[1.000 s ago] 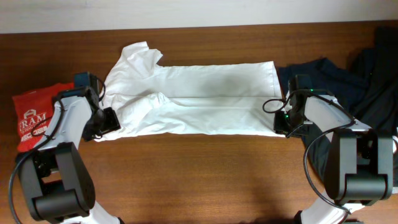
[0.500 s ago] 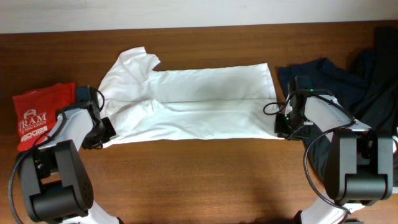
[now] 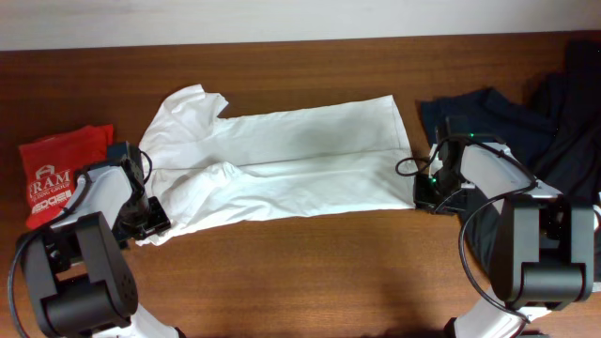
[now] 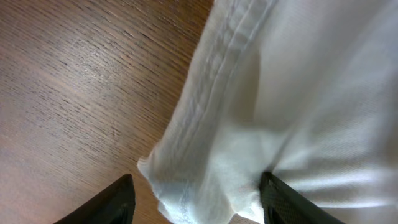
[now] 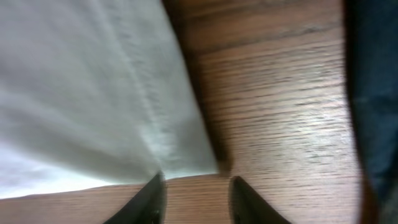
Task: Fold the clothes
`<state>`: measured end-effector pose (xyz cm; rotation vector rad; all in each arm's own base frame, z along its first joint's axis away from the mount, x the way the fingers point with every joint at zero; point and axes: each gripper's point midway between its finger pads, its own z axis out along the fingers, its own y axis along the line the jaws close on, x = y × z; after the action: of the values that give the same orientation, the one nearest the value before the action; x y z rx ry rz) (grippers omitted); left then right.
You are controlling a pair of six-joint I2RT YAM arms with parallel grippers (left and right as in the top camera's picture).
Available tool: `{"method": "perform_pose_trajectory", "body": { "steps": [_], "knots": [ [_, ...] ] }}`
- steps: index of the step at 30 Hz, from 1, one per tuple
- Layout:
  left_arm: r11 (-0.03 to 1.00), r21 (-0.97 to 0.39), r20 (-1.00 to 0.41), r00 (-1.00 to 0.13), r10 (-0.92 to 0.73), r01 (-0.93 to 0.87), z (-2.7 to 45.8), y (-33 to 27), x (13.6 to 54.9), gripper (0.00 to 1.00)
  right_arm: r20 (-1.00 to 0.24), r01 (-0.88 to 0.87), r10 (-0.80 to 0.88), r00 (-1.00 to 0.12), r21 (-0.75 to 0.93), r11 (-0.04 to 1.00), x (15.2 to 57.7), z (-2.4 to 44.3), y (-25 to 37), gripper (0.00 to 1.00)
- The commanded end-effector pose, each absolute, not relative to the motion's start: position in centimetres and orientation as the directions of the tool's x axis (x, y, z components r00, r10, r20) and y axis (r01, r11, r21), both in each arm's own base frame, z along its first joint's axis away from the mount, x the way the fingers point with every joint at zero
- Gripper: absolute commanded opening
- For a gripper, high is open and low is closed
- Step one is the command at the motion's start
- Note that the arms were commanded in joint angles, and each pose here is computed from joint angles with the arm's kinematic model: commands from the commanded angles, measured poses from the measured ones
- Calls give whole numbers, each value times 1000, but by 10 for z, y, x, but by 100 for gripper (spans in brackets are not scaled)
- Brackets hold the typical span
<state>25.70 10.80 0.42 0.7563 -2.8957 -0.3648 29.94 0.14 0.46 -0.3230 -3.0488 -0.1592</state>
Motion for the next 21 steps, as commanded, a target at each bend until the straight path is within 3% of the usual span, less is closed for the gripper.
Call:
{"method": "perform_pose_trajectory", "body": {
  "steps": [1,2,5,7,8,10,11,16,19,21],
  "knots": [
    [847,253,62,-866,-497,-468,1,107,257,68,58,173,166,-984,171,970,311,10,12,46],
    [847,253,61,-866,-497,-468,1,107,257,68,47,171,166,-985,172,970,313,10,11,42],
    [847,251,59,-866,-497,-469,1,106,257,69,32,169,166,-986,173,970,317,10,11,18],
    [847,251,59,-866,-497,-469,1,106,257,70,39,172,168,-985,136,976,313,7,5,11],
    [847,250,59,-866,-497,-469,1,106,258,72,37,171,168,-985,117,978,312,6,2,12],
    [848,246,60,-866,-497,-470,1,106,258,73,32,170,168,-985,97,981,312,4,-2,45],
    [848,246,59,-866,-497,-469,1,106,258,73,26,170,168,-985,98,981,314,4,-2,50],
    [848,245,57,-866,-497,-470,1,106,259,73,41,172,168,-985,120,978,309,1,4,49],
    [848,245,52,-866,-497,-471,1,106,260,73,42,173,169,-985,123,977,304,-7,4,40],
    [848,245,53,-866,-497,-471,1,106,259,73,36,172,169,-985,124,977,305,-8,4,15]
  ]
}}
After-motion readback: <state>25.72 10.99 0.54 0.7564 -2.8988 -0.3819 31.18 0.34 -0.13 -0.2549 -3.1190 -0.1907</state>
